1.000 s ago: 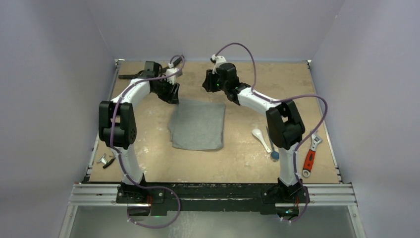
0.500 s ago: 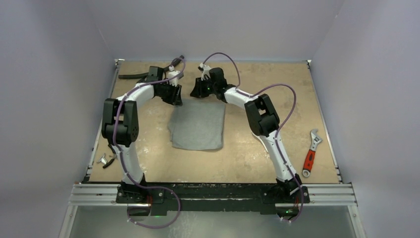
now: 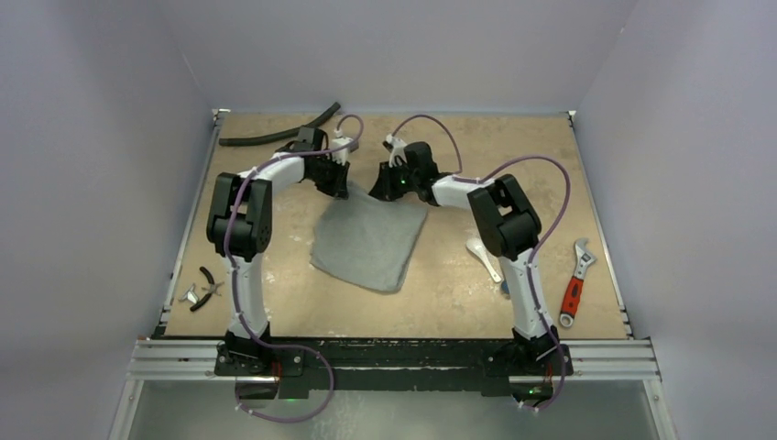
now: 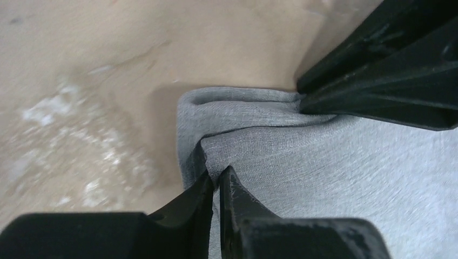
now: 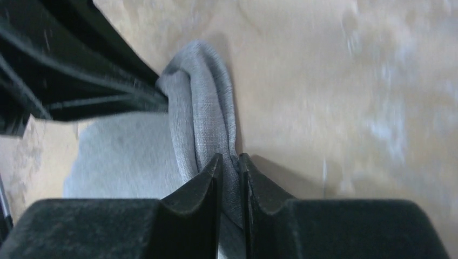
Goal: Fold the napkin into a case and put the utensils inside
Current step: Rotate the lower triangle-folded napkin at the center of the board.
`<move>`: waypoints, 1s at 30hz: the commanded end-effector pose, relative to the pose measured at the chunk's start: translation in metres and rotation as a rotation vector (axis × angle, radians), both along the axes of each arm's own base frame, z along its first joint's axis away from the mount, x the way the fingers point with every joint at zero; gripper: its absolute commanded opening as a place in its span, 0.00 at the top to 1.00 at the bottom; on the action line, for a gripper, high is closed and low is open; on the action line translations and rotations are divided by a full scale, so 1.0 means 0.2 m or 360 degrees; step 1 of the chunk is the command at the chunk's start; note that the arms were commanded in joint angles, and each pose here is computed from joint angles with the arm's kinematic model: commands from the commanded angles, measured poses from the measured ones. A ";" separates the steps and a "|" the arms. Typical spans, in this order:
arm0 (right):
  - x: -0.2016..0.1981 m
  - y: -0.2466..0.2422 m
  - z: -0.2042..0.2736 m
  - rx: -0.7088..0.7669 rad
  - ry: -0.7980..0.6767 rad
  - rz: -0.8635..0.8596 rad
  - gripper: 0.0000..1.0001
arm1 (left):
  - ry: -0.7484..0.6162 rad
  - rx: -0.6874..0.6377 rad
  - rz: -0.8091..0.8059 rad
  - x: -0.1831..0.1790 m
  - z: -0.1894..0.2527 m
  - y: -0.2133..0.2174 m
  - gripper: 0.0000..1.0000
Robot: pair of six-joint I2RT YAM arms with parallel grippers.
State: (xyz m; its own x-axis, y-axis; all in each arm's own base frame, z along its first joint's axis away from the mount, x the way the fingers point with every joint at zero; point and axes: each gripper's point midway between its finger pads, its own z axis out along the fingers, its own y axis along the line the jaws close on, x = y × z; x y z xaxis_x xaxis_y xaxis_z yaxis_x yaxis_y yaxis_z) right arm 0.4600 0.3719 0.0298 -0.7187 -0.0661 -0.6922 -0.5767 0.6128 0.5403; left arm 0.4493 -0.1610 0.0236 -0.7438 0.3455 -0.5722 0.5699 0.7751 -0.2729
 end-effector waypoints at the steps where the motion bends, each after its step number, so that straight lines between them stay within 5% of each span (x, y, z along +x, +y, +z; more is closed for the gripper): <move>1: -0.15 -0.14 0.02 -0.0038 0.0021 -0.0082 0.80 | -0.0070 -0.0054 -0.0180 0.00 0.10 -0.16 0.94; 8: -0.40 -0.35 0.14 -0.0048 0.0032 -0.0235 0.71 | 0.0026 -0.0041 -0.0567 -0.25 0.12 -0.30 0.90; 21: -0.08 -0.23 0.23 0.0041 -0.0078 -0.0190 0.70 | -0.0028 -0.0048 -0.0570 -0.21 0.16 -0.37 0.86; 30: -0.06 -0.19 0.11 0.0074 -0.0006 -0.0175 0.76 | -0.0126 -0.0071 -0.0510 -0.13 0.20 -0.40 0.90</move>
